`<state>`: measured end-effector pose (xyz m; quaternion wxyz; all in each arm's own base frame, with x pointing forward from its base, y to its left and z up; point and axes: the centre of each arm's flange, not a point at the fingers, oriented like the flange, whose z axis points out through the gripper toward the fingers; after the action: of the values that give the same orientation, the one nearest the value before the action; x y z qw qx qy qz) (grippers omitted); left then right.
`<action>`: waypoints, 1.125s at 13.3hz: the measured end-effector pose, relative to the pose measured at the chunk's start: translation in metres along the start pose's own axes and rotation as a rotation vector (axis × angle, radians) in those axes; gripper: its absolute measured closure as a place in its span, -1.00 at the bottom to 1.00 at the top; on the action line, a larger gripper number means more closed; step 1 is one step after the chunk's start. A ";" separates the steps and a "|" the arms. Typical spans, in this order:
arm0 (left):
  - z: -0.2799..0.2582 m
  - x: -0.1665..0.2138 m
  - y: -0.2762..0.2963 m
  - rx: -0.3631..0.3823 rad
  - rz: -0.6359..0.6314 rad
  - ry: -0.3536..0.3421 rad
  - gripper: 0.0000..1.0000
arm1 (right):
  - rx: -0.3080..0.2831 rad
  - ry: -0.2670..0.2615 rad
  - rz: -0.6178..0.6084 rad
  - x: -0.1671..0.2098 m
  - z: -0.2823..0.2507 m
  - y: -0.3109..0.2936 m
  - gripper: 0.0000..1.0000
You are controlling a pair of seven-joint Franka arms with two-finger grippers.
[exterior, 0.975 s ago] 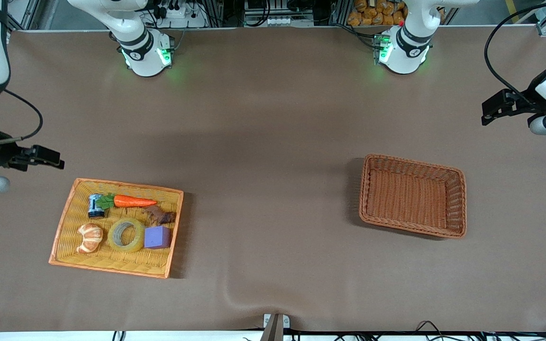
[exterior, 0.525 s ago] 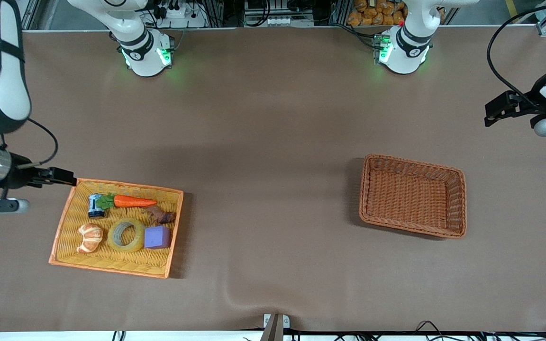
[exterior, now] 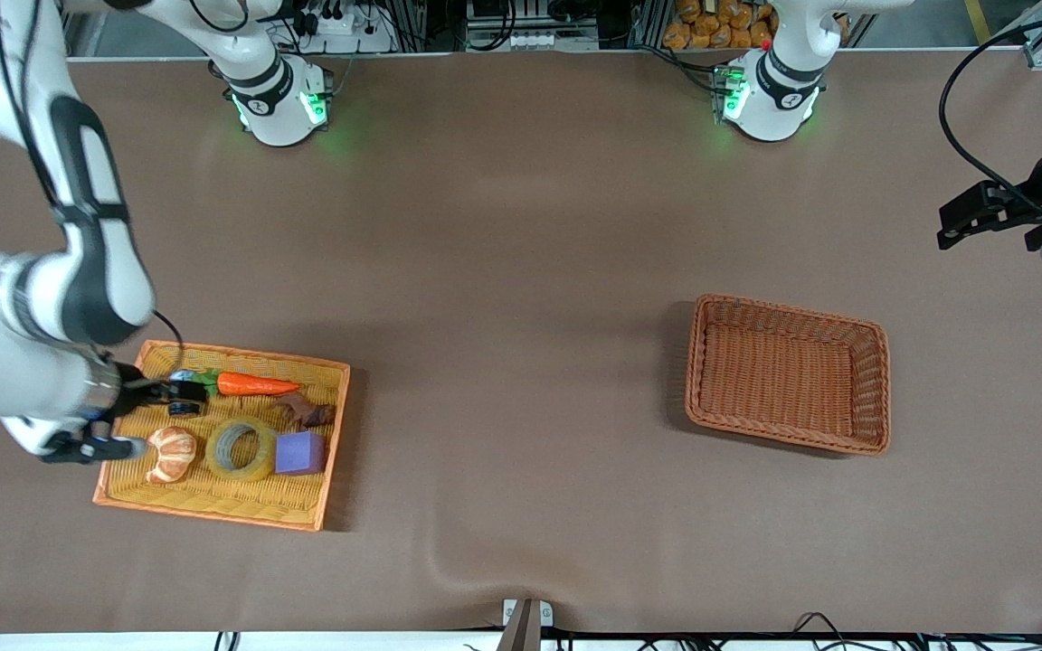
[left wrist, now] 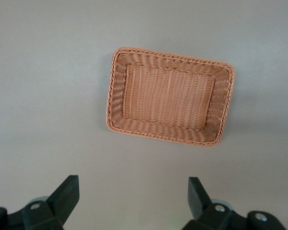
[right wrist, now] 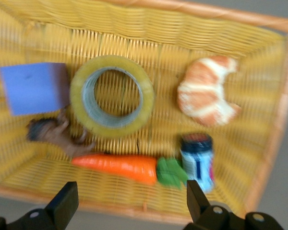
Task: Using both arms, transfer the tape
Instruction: 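Reach the right gripper down over the tape roll in the tray, then close the right gripper on the tape roll's rim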
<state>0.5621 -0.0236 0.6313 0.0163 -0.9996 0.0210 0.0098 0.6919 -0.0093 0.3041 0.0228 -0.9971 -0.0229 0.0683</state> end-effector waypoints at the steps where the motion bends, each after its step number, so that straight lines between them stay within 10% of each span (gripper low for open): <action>1: 0.002 0.000 0.000 0.000 0.000 -0.003 -1.00 | -0.001 -0.010 -0.006 0.005 0.021 -0.004 -1.00; 5: 0.005 0.000 0.000 -0.001 0.001 -0.007 -1.00 | -0.017 0.163 -0.038 0.032 0.040 -0.027 -1.00; 15: 0.009 0.002 0.022 -0.020 0.037 -0.003 -1.00 | -0.031 0.200 0.007 0.045 0.114 0.009 -0.82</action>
<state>0.5625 -0.0457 0.6219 0.0063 -0.9991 0.0393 0.0118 0.7214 -0.0114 0.1848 0.0093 -0.9993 -0.0180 -0.0319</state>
